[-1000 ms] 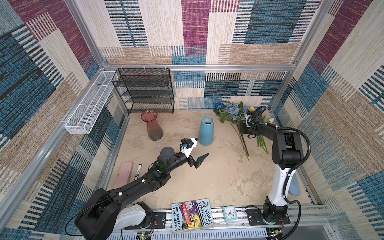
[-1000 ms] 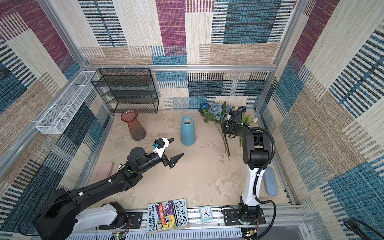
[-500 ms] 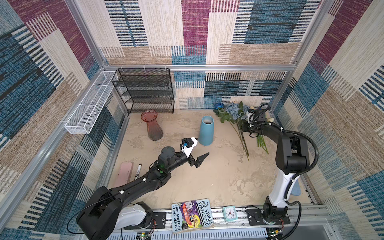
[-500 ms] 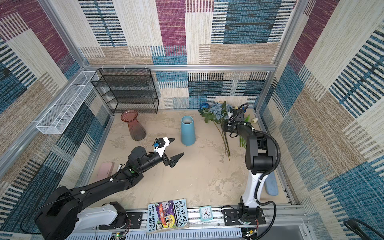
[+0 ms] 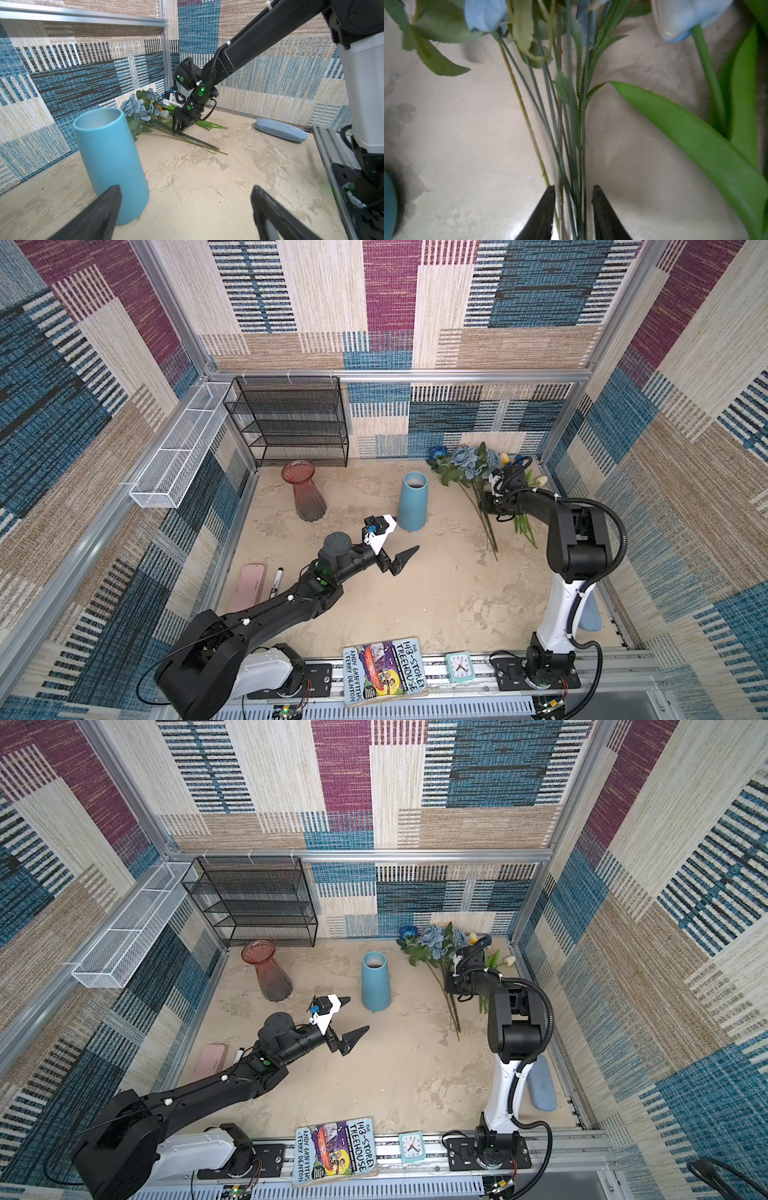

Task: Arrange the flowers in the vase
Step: 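Close the right gripper on the blue-grey rose stems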

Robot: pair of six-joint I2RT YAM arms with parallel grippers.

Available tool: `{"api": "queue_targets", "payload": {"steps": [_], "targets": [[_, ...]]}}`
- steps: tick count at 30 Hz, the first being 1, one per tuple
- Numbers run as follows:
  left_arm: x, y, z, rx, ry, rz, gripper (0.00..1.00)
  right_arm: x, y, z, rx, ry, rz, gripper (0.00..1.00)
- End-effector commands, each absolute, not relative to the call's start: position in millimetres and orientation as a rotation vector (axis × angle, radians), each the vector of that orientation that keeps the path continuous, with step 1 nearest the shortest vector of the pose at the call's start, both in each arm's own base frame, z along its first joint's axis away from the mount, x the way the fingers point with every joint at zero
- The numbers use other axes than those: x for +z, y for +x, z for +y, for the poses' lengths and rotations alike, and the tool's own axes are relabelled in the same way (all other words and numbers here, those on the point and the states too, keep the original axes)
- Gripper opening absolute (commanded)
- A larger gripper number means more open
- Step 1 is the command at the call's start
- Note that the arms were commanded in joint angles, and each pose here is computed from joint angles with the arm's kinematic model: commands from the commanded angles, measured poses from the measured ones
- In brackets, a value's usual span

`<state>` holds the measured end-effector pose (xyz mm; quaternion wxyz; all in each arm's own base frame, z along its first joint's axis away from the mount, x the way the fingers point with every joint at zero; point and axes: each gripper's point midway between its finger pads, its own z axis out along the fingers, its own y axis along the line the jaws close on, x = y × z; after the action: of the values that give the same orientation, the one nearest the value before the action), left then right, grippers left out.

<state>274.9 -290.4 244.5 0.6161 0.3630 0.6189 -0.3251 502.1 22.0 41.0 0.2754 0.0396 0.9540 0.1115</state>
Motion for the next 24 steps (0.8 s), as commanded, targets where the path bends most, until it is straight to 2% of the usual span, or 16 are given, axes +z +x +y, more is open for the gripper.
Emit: {"api": "queue_targets", "payload": {"steps": [1,13,24], "targets": [[253.9,273.6,-293.8,-0.772,0.839,1.391,1.00,40.4,506.7,18.9,0.273,0.101,2.558,0.30],[257.6,274.0,-293.6,-0.761,0.842,1.381,1.00,50.6,511.2,19.9,0.270,0.070,2.527,0.14],[260.0,272.4,-291.9,-0.760,0.838,1.370,0.99,78.6,508.8,21.8,0.280,0.063,2.467,0.08]]}}
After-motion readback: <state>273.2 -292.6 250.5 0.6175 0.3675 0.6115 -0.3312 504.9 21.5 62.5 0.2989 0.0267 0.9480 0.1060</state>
